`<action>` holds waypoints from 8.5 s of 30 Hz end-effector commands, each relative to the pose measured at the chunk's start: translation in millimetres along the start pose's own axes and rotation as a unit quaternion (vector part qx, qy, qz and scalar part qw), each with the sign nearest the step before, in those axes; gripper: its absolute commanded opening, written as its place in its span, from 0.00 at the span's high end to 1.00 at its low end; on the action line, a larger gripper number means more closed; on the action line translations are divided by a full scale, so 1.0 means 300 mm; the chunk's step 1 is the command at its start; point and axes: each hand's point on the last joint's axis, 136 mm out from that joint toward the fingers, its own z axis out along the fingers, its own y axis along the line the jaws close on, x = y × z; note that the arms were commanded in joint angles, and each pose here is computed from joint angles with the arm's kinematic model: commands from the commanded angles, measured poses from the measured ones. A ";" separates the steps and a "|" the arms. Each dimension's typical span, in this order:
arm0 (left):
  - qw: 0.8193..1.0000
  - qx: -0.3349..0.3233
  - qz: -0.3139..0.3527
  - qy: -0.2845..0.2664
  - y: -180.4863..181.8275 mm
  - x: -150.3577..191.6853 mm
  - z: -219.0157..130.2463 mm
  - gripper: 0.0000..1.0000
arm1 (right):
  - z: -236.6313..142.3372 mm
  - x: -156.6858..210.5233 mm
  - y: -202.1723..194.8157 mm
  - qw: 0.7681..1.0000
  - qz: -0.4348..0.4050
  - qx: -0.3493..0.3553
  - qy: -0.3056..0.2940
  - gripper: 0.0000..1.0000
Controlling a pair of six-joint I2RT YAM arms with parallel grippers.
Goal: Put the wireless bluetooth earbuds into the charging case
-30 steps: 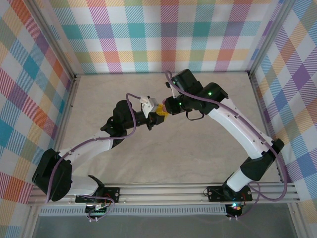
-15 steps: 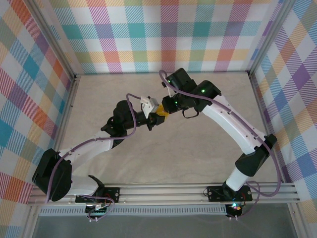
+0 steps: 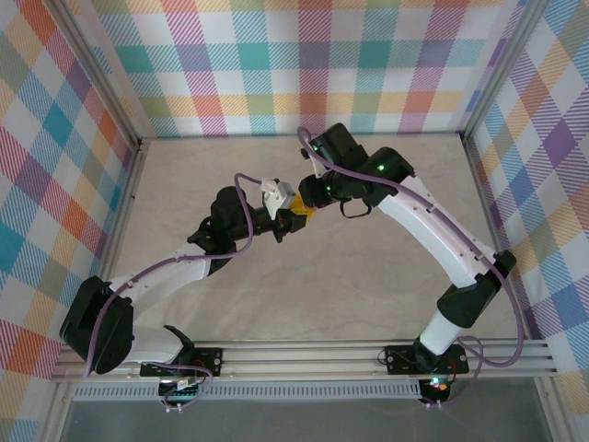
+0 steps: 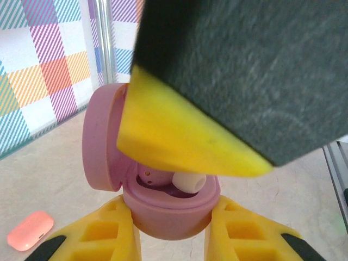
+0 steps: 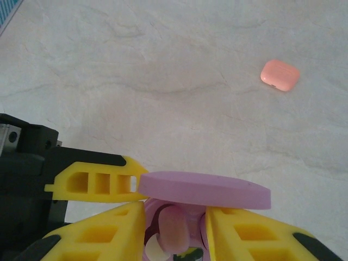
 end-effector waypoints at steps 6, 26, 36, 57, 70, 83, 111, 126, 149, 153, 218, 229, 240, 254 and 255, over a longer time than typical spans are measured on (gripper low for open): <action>0.999 0.019 0.018 -0.026 -0.045 -0.053 -0.008 0.86 | -0.065 -0.031 0.027 0.999 0.012 -0.029 -0.020 0.65; 0.999 0.024 0.018 -0.025 -0.060 -0.052 -0.026 0.86 | -0.081 0.053 0.040 0.990 0.035 -0.132 0.029 0.61; 0.999 0.026 0.017 -0.025 -0.061 -0.054 -0.023 0.86 | -0.039 0.080 0.042 0.994 -0.037 -0.094 0.052 0.57; 0.999 0.030 0.014 -0.021 -0.063 -0.049 -0.018 0.87 | -0.017 0.068 0.025 0.994 -0.065 -0.069 0.057 0.65; 0.999 0.030 0.015 -0.021 -0.061 -0.049 -0.016 0.88 | -0.014 0.076 0.029 0.993 -0.077 -0.063 0.069 0.68; 0.999 0.029 0.016 -0.022 -0.062 -0.045 -0.019 0.88 | -0.163 -0.035 0.021 0.997 -0.037 -0.071 -0.021 0.64; 0.997 0.054 0.035 -0.032 -0.100 -0.086 -0.039 0.93 | -0.051 0.026 -0.043 0.979 0.091 -0.174 0.056 0.63; 0.998 0.040 0.020 -0.050 -0.083 -0.114 -0.036 0.93 | -0.163 0.008 -0.071 0.936 0.219 -0.273 -0.035 0.48; 0.992 0.056 -0.027 -0.112 -0.085 -0.260 -0.030 0.93 | -0.141 -0.009 0.007 0.830 0.315 -0.459 -0.018 0.47; 0.991 0.051 -0.033 -0.115 -0.076 -0.266 -0.027 0.93 | -0.147 -0.011 0.014 0.823 0.317 -0.471 -0.016 0.52; 0.982 -0.164 -0.081 0.038 0.091 -0.004 -0.166 0.00 | 0.823 0.441 -0.421 0.904 0.388 -0.135 0.118 0.03; 0.946 -0.292 -0.093 0.104 0.273 0.004 -0.269 0.00 | 0.495 0.276 -0.547 0.956 0.292 -0.006 0.011 0.00; 0.870 -0.471 -0.121 0.082 0.620 0.252 -0.515 0.00 | 0.218 0.360 -0.952 0.930 0.184 0.267 -0.172 0.01; 0.806 -0.579 -0.102 0.072 0.671 0.475 -0.717 0.00 | 0.297 0.536 -1.124 0.894 0.197 0.304 -0.263 0.00; 0.807 -0.578 -0.097 0.077 0.674 0.476 -0.717 0.00 | 0.297 0.529 -1.121 0.894 0.188 0.302 -0.271 0.00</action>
